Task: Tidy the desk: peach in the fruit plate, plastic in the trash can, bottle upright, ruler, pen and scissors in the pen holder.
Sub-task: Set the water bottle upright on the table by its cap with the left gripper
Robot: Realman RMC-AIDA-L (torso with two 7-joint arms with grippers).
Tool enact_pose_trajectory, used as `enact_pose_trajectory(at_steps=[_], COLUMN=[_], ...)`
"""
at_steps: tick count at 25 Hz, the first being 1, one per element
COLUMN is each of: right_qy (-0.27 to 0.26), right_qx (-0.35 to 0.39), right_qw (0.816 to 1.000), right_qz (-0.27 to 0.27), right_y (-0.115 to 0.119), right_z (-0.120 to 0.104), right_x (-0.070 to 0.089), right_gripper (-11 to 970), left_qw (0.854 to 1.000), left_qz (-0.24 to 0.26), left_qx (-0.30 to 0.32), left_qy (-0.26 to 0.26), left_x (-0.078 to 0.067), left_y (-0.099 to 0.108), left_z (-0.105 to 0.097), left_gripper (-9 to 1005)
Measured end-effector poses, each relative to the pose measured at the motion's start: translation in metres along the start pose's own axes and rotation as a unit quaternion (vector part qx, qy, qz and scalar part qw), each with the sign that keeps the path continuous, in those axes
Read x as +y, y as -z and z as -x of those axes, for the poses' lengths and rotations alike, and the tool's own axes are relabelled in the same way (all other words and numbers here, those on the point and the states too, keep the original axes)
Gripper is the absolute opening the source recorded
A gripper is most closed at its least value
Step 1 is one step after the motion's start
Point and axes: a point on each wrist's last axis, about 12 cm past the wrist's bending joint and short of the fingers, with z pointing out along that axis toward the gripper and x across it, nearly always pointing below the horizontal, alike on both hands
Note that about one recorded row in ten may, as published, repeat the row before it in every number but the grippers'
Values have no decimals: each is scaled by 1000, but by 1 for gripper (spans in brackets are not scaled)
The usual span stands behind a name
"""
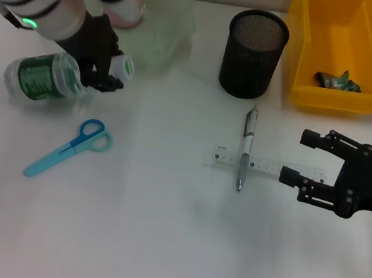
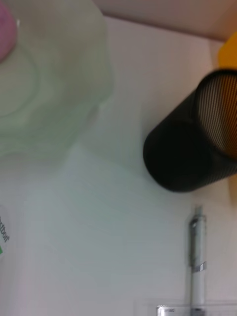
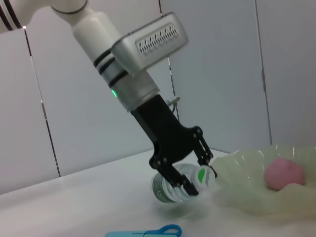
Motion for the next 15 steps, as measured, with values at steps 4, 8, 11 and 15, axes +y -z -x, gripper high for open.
enact_pose_trajectory(at_steps=[4,8,11,15], right_qy=[1,1,2,3], right_qx=[0,0,0,0], right_qw=[1000,1000,1000,1000], right_qz=[0,0,1,1], right_y=[0,0,-1,-1], right_z=[1,1,2,3], right_x=[-1,-1,-2,-2], right_gripper=[810,810,810,810], left_qw=[1000,999,996,992], left_qz=[-2,0,0,-1], left_qx=[-19,-29,-56,-71], left_qy=[24,35,74,100], left_x=[5,7,15,17], left_y=[14,20,38,47], left_z=[-3,-5,-15,-22], left_gripper=[450,450,451,451])
